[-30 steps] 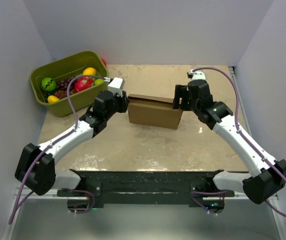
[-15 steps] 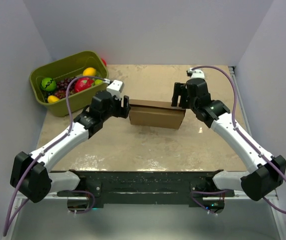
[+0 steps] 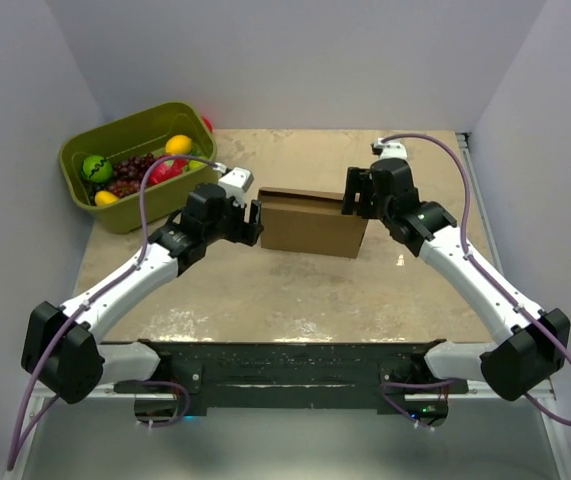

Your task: Fold the paper box

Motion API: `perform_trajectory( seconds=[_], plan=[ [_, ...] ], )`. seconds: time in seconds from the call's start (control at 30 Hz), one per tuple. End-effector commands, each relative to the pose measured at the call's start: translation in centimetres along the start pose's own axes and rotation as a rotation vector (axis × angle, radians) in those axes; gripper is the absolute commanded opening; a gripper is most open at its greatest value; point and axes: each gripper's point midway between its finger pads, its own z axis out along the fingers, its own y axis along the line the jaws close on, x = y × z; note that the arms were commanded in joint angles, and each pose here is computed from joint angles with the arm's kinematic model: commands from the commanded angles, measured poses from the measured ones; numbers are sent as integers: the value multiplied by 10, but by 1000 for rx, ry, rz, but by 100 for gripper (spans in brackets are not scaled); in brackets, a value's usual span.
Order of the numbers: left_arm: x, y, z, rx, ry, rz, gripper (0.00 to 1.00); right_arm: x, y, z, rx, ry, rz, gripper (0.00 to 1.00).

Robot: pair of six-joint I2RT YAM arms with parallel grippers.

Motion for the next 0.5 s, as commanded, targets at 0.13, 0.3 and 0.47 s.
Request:
perform_trajectory(
  seconds=[0.13, 0.3, 0.47],
  plan=[
    [-30, -10, 14, 39, -81, 7, 76, -11, -4, -4, 18, -44, 17, 79],
    [-49, -16, 3, 64, -129, 2, 79, -18, -8, -8, 36, -61, 13, 80],
    [-68, -21, -11, 91, -168, -22, 81, -21, -11, -13, 44, -74, 15, 80]
  ],
)
